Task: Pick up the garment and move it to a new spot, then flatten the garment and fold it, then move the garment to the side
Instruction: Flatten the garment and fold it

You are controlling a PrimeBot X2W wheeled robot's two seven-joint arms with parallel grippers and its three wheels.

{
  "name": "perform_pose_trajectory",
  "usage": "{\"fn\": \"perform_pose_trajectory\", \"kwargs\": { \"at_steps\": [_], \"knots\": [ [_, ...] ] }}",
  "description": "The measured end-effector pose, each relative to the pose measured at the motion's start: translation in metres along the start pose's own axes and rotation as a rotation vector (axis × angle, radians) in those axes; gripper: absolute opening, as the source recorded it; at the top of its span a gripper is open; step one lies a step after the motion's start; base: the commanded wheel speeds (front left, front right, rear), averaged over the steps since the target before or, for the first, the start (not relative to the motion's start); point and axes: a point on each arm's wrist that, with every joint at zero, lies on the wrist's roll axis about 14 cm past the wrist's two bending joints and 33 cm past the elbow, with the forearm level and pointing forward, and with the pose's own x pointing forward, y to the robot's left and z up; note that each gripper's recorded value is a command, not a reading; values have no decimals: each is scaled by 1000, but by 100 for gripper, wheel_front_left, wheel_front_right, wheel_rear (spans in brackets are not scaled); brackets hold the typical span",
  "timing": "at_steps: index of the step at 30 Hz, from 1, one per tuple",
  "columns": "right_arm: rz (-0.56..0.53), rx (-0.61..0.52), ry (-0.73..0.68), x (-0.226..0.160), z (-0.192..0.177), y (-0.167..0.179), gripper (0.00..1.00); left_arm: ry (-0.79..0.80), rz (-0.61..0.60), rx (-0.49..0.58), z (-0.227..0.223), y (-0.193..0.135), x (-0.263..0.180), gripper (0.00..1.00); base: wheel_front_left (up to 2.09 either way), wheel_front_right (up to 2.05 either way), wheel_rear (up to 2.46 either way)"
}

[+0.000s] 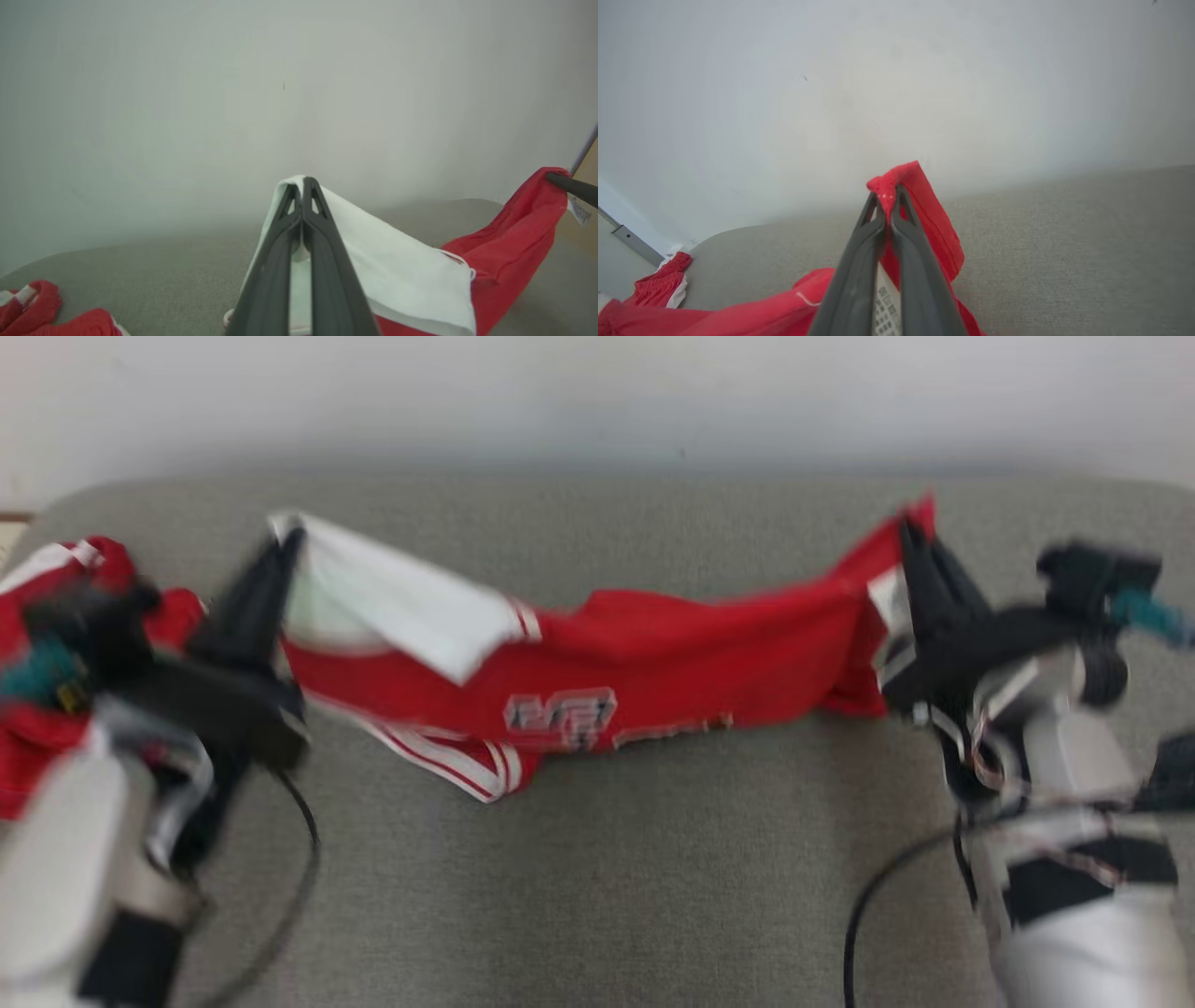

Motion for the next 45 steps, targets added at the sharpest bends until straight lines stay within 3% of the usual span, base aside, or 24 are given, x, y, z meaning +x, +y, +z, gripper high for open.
{"fn": "perform_pose_trajectory", "kwargs": {
  "at_steps": [8,12,20,27,35,45],
  "knots": [
    [7,35,-12,89,42,-15,0,-47,-37,71,37,28,102,0,0,0,0],
    [-9,53,-31,127,63,-29,0,-57,-70,71,41,27,145,0,0,0,0],
    [-72,38,-87,178,102,-65,0,-115,-109,172,66,24,213,0,0,0,0],
    [-115,-52,-103,199,119,-83,0,-160,-140,218,77,11,243,0,0,0,0],
    [-125,-112,-150,216,135,-83,0,-220,-109,281,102,20,261,0,0,0,0],
    [-83,-133,-147,229,105,-68,0,-255,-153,297,86,10,264,0,0,0,0]
  ]
}}
